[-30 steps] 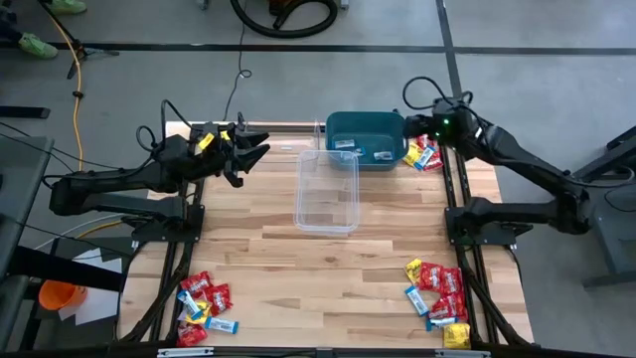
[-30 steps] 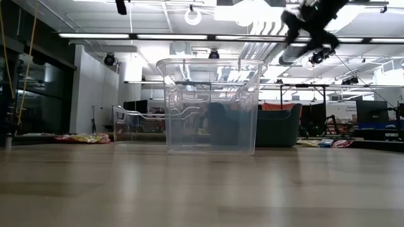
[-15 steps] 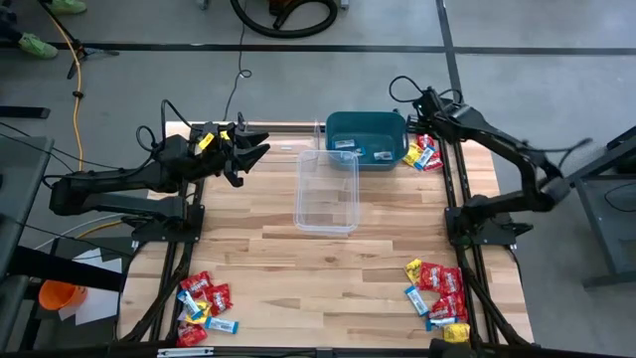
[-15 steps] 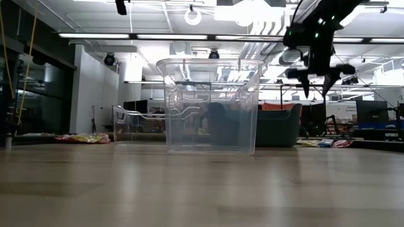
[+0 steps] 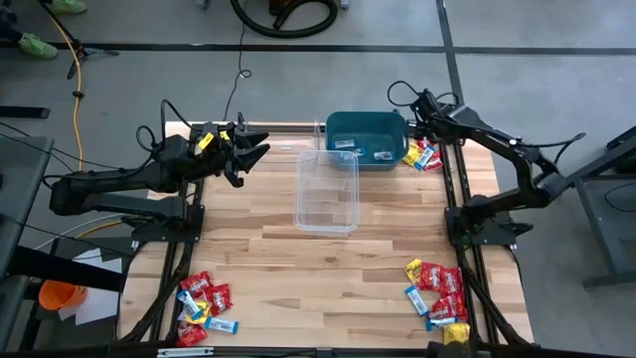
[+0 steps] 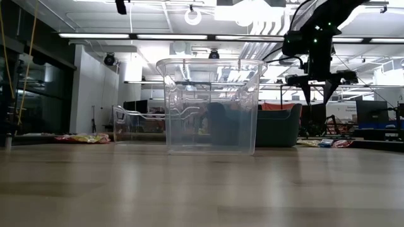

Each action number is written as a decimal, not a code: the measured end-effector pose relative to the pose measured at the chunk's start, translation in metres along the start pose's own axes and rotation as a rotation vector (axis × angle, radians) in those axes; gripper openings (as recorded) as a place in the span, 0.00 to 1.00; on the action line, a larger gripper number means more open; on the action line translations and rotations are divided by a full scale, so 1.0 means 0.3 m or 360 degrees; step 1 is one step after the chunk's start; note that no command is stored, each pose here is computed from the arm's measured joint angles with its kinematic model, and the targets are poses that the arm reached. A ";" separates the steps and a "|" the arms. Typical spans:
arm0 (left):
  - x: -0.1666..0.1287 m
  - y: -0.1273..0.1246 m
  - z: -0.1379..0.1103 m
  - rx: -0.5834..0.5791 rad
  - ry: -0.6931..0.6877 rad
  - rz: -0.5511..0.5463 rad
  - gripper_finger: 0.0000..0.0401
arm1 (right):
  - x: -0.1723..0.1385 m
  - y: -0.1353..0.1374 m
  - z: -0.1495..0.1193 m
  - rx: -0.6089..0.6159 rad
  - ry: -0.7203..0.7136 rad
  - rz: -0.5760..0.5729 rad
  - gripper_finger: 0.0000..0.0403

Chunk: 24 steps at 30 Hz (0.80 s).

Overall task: Sort candy
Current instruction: Put the white chocolate into the blue bin

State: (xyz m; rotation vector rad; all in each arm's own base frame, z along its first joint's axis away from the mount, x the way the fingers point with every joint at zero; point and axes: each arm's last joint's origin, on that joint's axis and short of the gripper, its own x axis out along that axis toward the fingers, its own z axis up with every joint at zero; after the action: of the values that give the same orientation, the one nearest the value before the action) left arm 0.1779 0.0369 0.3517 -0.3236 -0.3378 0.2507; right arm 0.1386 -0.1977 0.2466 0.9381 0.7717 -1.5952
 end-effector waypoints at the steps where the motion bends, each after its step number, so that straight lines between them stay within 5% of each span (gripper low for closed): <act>1: 0.000 0.000 0.000 0.0000 0.0000 0.0000 0.49 | 0.008 -0.007 -0.022 0.0011 0.0018 -0.0007 0.55; 9: 0.000 0.000 0.001 0.0025 -0.0003 0.0000 0.49 | 0.118 -0.118 -0.226 0.0316 0.0115 0.0084 0.55; 14: 0.000 0.000 0.001 0.0014 -0.0004 0.0003 0.49 | 0.139 -0.115 -0.223 0.0434 0.0017 0.0138 0.55; 24: 0.000 0.000 0.001 -0.0002 -0.0006 0.0004 0.49 | 0.214 -0.087 -0.207 0.0717 -0.0068 -0.0052 0.55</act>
State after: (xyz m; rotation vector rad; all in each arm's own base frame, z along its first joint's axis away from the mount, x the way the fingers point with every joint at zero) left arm 0.1778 0.0370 0.3519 -0.3246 -0.3412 0.2534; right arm 0.1172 -0.1688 0.1609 1.2091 0.4019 -1.8513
